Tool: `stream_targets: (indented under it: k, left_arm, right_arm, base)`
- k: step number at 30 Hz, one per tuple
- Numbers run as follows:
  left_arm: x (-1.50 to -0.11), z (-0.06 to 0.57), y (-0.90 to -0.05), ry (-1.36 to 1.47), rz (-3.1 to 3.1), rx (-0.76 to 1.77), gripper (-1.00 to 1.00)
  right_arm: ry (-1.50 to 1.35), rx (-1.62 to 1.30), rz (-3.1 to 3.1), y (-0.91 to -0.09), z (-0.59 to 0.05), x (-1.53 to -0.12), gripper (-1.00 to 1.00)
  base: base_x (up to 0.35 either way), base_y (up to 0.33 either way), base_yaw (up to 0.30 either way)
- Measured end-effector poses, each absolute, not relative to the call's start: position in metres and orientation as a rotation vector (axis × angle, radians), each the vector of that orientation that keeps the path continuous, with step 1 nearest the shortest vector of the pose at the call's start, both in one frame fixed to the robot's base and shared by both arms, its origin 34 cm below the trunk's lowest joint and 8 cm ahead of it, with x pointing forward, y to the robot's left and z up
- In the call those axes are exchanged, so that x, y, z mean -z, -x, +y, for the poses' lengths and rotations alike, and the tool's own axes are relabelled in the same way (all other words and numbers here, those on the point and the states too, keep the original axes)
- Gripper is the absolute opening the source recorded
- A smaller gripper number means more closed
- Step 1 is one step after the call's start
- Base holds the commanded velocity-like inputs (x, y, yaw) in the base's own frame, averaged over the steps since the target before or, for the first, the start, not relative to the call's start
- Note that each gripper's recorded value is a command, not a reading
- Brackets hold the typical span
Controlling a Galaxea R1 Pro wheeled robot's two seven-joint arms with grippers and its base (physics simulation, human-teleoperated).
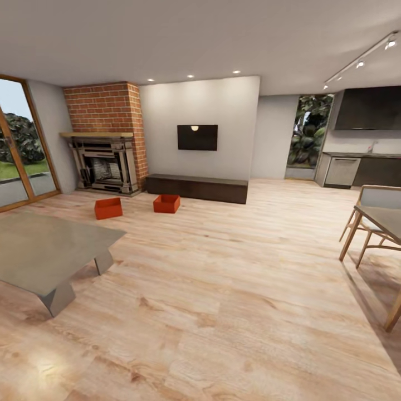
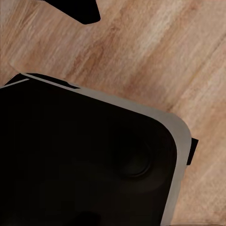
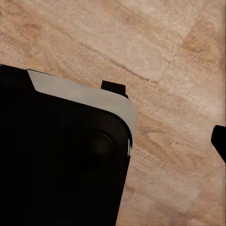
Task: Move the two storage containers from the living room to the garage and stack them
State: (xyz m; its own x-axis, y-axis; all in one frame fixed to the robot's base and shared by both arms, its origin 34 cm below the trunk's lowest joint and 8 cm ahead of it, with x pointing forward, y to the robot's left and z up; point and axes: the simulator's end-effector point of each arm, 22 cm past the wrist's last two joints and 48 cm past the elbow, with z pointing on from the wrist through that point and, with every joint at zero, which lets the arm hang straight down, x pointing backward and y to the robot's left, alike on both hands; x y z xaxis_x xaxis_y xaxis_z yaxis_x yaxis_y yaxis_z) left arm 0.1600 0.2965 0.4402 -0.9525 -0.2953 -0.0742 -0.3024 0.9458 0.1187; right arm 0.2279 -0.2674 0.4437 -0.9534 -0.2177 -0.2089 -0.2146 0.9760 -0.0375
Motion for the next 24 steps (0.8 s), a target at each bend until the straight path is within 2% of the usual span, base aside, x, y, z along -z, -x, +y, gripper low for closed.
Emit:
stream_targets:
  k: [24]
  left_arm:
    - [-0.4402,0.2961,-0.1593,0.466,3.047,-0.199,1.0]
  right_arm:
    - [0.308,0.022,2.912,-0.2279,-0.2672,-0.4437,1.0]
  base:
    - [0.323,0.0,0.0]
